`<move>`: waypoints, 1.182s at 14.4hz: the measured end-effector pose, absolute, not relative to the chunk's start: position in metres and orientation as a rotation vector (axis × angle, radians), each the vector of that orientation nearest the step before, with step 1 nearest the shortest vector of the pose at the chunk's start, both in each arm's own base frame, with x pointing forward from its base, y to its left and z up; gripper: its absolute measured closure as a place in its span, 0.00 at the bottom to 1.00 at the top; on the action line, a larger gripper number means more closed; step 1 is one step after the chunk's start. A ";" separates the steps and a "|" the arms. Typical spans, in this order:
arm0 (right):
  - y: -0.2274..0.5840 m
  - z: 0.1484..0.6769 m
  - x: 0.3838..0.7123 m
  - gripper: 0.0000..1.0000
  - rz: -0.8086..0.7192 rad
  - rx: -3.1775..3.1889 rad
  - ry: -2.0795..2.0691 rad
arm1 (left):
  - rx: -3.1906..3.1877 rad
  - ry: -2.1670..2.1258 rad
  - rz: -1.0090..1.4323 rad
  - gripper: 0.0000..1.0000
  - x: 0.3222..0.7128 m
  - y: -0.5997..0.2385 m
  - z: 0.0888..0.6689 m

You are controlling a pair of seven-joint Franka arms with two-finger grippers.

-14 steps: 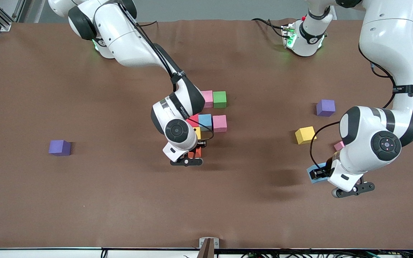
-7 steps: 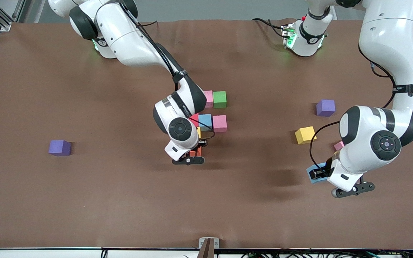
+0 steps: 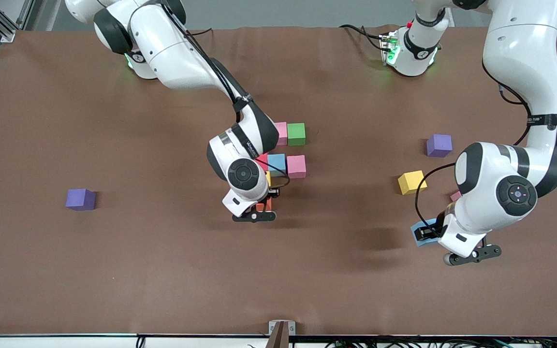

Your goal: Arrange 11 blocks into digit 3

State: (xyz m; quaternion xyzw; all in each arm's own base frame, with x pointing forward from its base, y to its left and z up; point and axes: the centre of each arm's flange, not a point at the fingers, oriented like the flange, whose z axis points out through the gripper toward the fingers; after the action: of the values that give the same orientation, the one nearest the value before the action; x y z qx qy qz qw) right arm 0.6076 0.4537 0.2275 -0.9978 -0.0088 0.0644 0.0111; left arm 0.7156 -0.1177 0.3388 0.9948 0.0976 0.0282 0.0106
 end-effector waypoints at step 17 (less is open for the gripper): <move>0.453 0.225 0.607 0.00 0.194 -3.129 -0.041 | 3.021 0.699 0.019 0.39 0.677 -0.245 0.327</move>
State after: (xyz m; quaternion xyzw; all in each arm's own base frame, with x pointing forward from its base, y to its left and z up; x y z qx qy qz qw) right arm 0.6073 0.4532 0.2252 -0.9980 -0.0130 0.0620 0.0033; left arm 0.6769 -0.2451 0.3268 0.9740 0.2255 0.0063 0.0204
